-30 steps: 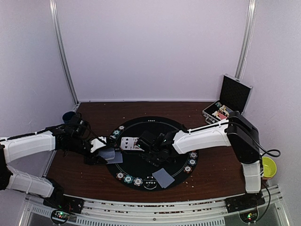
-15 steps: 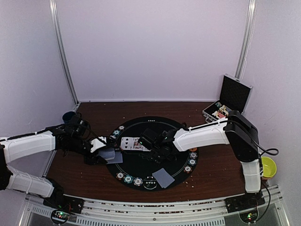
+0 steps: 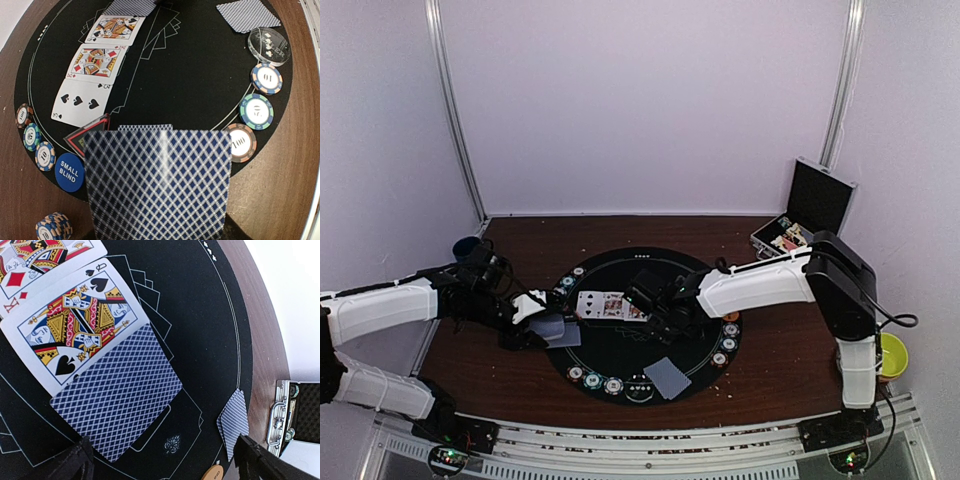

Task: Distribute texas hold em gaming equipment
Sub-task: Adjust the poker card in the community card area.

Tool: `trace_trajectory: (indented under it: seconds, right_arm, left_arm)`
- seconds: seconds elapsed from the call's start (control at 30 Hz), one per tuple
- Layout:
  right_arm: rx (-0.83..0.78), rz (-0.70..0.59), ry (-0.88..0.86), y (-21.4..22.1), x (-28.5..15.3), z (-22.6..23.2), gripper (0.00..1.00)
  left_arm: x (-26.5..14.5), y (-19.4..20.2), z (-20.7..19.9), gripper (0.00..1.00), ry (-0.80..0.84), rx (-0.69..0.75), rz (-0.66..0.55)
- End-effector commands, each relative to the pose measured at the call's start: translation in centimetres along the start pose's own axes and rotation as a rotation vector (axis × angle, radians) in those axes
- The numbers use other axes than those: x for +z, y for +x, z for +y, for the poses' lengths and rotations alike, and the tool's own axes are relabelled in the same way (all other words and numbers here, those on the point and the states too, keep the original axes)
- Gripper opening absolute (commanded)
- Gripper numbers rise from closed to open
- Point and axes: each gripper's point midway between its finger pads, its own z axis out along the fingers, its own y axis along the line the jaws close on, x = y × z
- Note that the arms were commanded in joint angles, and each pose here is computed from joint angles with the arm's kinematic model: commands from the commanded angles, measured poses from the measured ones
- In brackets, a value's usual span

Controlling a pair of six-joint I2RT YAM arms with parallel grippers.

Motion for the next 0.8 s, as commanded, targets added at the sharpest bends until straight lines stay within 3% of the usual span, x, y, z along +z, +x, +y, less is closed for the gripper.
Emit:
trace_trajectory:
  seconds: [0.0,0.5,0.67,0.77]
  right_arm:
    - [-0.028,0.052,0.026,1.7,0.1,-1.0,1.00]
    - [-0.005,0.049,0.045,1.5,-0.3,-2.1,1.00]
    - [0.081,-0.027,-0.029,-0.8,-2.5,-2.4,1.00]
    - [0.211,-0.134,-0.104,-3.8,-5.3,-3.3,1.00]
  left_arm:
    - [-0.2,-0.7,0.1,0.54,-0.014,0.012,-0.033]
    - [-0.2,-0.7,0.1,0.54,-0.013,0.011,-0.033]
    - [-0.2,-0.7,0.1,0.54,-0.015,0.013,-0.033]
    - [-0.3,-0.8,0.2,0.53,-0.018,0.014,-0.036]
